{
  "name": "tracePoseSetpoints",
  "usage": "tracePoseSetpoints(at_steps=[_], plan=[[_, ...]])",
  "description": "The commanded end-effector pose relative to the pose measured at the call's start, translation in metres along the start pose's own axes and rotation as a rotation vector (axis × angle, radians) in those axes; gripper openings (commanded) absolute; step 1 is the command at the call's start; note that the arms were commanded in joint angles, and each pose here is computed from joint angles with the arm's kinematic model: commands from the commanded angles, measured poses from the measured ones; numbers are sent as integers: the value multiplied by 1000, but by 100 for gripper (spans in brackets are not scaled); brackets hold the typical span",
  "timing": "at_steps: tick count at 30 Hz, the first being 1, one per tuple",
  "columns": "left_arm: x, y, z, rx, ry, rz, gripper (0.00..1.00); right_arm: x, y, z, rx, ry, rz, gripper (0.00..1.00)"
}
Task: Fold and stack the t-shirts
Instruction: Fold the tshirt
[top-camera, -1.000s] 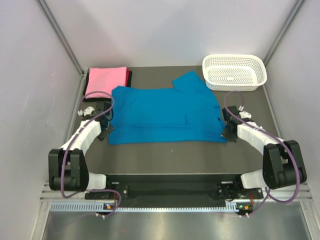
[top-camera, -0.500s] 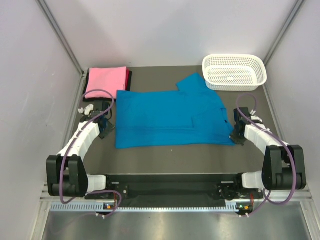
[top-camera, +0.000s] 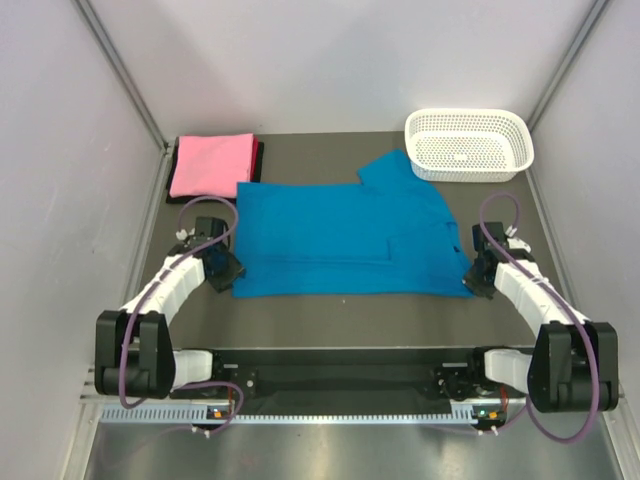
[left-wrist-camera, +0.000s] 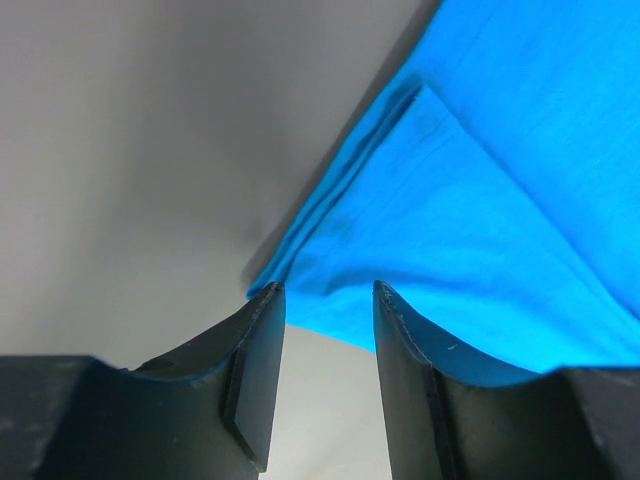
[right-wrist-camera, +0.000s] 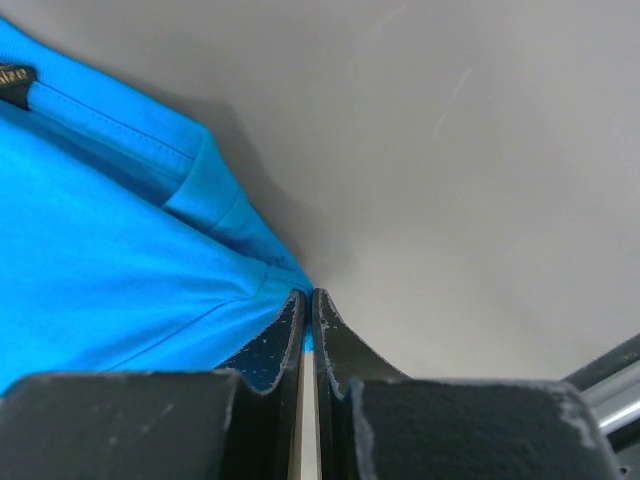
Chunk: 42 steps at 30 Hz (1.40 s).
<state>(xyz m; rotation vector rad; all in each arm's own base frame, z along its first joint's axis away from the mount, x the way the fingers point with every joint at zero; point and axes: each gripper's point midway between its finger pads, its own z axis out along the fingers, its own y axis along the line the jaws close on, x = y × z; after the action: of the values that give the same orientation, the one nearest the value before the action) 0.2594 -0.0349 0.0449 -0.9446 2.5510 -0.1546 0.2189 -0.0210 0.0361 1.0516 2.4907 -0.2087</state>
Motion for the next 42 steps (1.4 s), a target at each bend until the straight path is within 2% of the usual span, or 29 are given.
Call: tracePoseSetpoints(at_steps=[1,11,15,17,18,19,26,33,40,42], plan=[[-8,-3,-8,33,-55,7,45,-1,-9,-4,10,-15,0,0],[22,28,17,-56,-3,-48,46,0,-4,-2,-16,-7,-11,0],[19,35,22,-93,-26,-43,42,1,-5,-2,-13,-7,-11,0],[14,32,21,-96,-35,-44,15,5,-9,-3,1,9,-21,0],[13,31,20,-92,-38,-45,5,5,-8,-5,5,21,-23,0],[12,32,19,-99,-43,-48,0,2,-14,-5,22,28,-4,0],[5,40,0,-148,-70,-53,0,4,-25,-26,38,44,30,0],[10,44,-19,-122,-109,-73,0,14,-37,-40,41,53,53,0],[21,60,-14,-256,-45,-87,0,24,-43,-40,70,96,54,0],[26,73,-19,-350,-20,-113,1,27,-42,-40,67,112,50,0]])
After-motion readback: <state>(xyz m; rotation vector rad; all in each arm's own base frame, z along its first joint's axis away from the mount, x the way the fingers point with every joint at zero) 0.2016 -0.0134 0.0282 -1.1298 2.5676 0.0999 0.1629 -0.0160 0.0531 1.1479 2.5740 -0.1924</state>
